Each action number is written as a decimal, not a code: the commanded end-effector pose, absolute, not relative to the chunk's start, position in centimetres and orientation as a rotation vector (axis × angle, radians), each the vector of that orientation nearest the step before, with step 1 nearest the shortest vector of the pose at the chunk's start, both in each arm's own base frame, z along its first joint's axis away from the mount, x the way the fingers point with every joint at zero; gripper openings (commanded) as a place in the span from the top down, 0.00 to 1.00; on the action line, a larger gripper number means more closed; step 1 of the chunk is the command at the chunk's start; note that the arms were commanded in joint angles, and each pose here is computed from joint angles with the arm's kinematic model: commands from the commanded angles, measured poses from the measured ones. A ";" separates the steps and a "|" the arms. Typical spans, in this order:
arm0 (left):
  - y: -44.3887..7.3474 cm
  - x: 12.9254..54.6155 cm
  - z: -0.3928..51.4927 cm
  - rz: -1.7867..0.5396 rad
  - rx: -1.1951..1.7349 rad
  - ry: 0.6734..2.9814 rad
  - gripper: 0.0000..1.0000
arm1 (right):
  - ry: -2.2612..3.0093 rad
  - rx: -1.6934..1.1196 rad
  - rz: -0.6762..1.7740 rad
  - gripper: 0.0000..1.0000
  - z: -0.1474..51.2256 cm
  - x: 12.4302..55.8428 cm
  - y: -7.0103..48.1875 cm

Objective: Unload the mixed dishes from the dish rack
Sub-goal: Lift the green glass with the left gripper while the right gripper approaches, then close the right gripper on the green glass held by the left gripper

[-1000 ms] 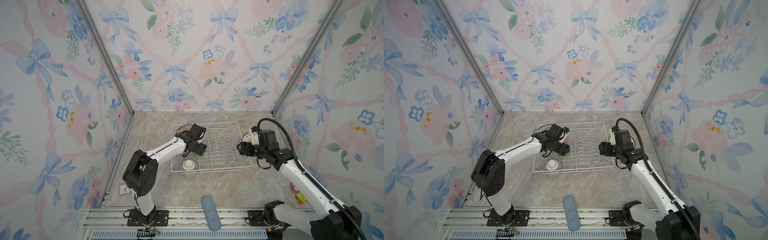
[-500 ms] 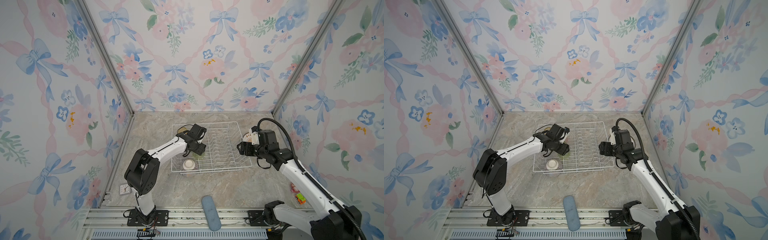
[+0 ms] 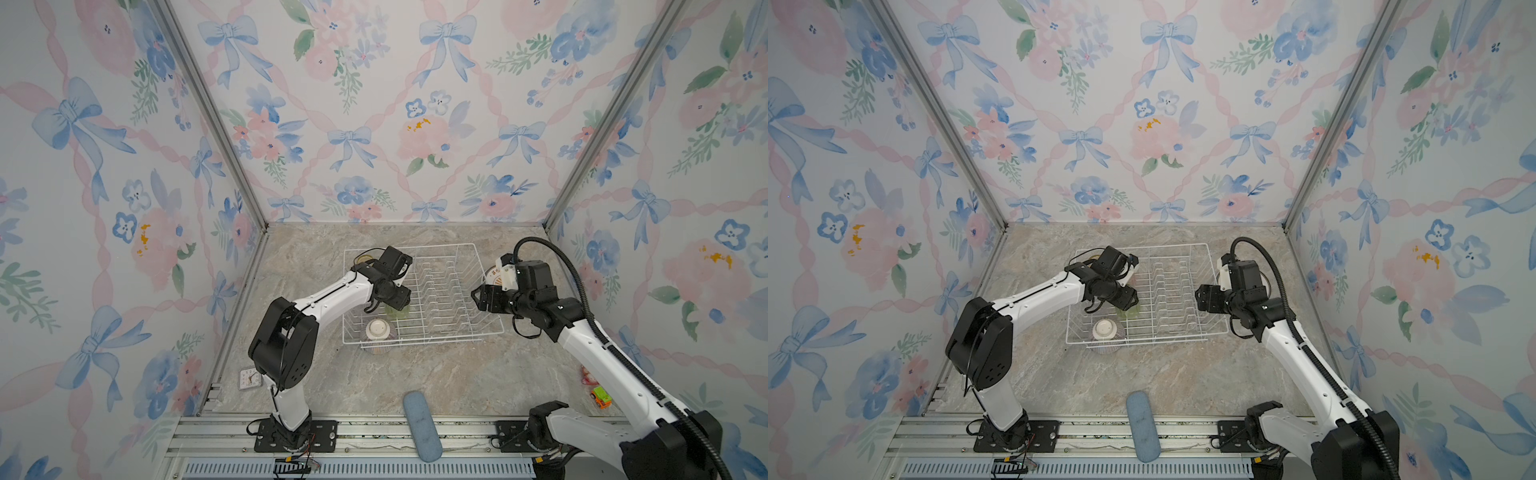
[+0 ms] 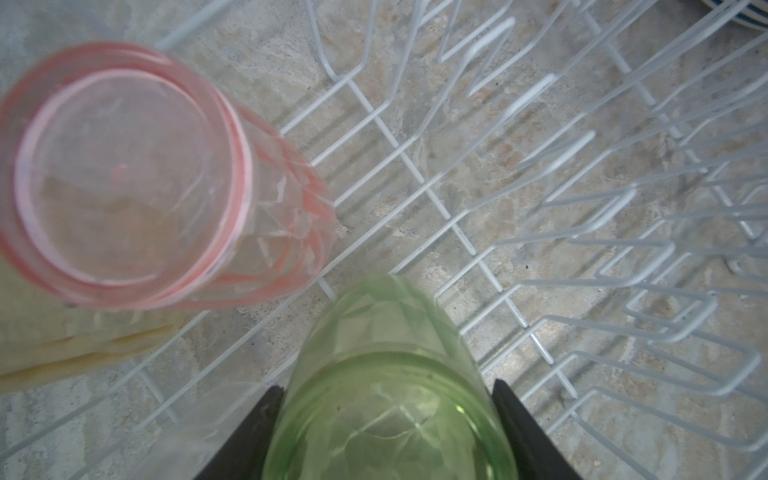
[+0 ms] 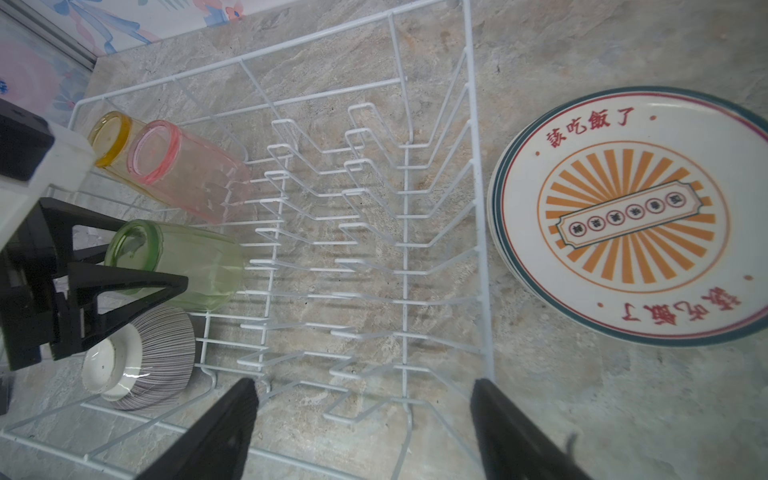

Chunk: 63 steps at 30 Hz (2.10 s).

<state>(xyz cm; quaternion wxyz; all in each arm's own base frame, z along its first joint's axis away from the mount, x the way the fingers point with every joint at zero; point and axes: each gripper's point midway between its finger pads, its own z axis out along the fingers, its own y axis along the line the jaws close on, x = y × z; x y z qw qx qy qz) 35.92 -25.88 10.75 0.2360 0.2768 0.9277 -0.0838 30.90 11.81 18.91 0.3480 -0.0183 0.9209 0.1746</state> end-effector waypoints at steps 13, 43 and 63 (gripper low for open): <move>-27.1 34.5 16.1 -0.407 0.779 2.460 0.58 | 2.220 -0.202 0.969 0.19 21.2 29.2 17.6; -31.5 30.2 27.1 -1.098 0.818 2.057 0.58 | 1.845 -0.318 1.667 0.49 23.9 26.1 22.7; -32.2 29.6 29.5 -1.336 0.784 1.855 0.57 | 1.640 -0.397 1.871 0.63 28.6 25.6 24.9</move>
